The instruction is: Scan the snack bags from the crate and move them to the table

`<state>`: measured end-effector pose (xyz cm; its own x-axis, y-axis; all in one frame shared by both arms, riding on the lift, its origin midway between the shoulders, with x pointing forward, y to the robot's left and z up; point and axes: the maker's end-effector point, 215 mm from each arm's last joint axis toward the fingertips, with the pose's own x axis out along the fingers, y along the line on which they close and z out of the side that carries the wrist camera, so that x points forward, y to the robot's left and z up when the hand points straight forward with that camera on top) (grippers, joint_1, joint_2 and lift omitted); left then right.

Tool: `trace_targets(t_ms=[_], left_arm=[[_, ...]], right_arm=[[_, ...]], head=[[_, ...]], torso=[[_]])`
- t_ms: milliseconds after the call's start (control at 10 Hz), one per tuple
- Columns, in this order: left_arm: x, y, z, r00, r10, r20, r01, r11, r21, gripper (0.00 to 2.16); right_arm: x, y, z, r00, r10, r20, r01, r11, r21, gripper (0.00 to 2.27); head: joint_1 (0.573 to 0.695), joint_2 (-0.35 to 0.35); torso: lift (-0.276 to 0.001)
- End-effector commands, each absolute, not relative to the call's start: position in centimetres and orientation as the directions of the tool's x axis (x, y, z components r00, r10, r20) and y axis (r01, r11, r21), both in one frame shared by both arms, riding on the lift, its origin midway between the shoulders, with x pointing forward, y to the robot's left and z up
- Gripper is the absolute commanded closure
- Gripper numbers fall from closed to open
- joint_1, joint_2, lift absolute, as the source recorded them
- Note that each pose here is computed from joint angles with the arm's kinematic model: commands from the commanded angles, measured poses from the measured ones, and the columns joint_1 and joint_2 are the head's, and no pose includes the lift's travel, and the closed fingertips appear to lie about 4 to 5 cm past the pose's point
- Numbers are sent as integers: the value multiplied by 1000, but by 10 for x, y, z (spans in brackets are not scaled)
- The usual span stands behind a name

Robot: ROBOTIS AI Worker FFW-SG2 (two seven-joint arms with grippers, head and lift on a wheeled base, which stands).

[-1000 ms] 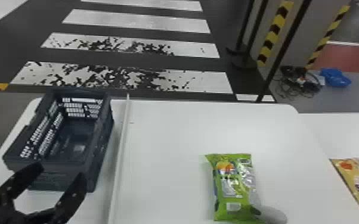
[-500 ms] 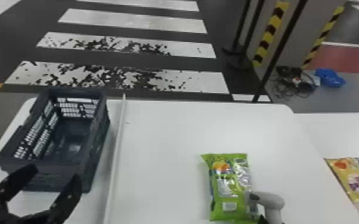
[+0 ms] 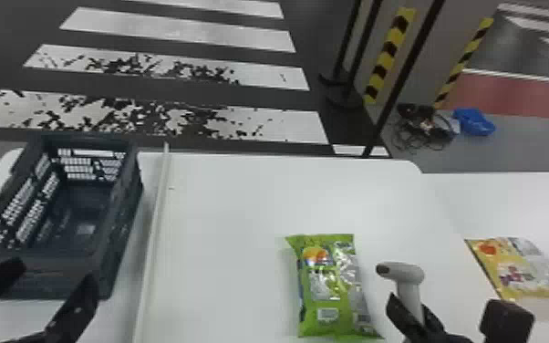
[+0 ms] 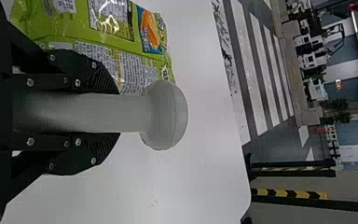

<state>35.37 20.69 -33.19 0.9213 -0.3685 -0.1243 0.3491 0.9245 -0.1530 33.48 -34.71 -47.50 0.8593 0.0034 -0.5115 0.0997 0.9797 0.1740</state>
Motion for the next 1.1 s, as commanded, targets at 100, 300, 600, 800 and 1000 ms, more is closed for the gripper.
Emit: trace_targets(t_ms=[100, 300, 600, 800, 1000], left_arm=[[354, 199, -338, 913, -382, -145, 361, 920, -153, 80], [348, 200, -344, 917, -368, -157, 345, 926, -153, 80], [343, 198, -346, 919, -359, -162, 336, 930, -153, 80], [342, 195, -346, 920, -358, -159, 335, 929, -155, 80], [342, 194, -343, 922, -357, -153, 334, 930, -156, 80]], right_arm=[[370, -377, -486, 864, 22, -503, 62, 987, 150, 2243], [396, -392, -490, 860, 45, -508, 22, 992, 126, 2243], [408, -414, -511, 836, 36, -547, 24, 994, 102, 2243], [408, -427, -527, 817, 22, -577, 31, 996, 82, 2246], [407, -424, -537, 803, 31, -595, 19, 997, 77, 2246]], head=[[695, -247], [695, -274], [695, -295], [695, -322], [695, -339]], torso=[[-95], [-95], [-95], [-95], [-95]])
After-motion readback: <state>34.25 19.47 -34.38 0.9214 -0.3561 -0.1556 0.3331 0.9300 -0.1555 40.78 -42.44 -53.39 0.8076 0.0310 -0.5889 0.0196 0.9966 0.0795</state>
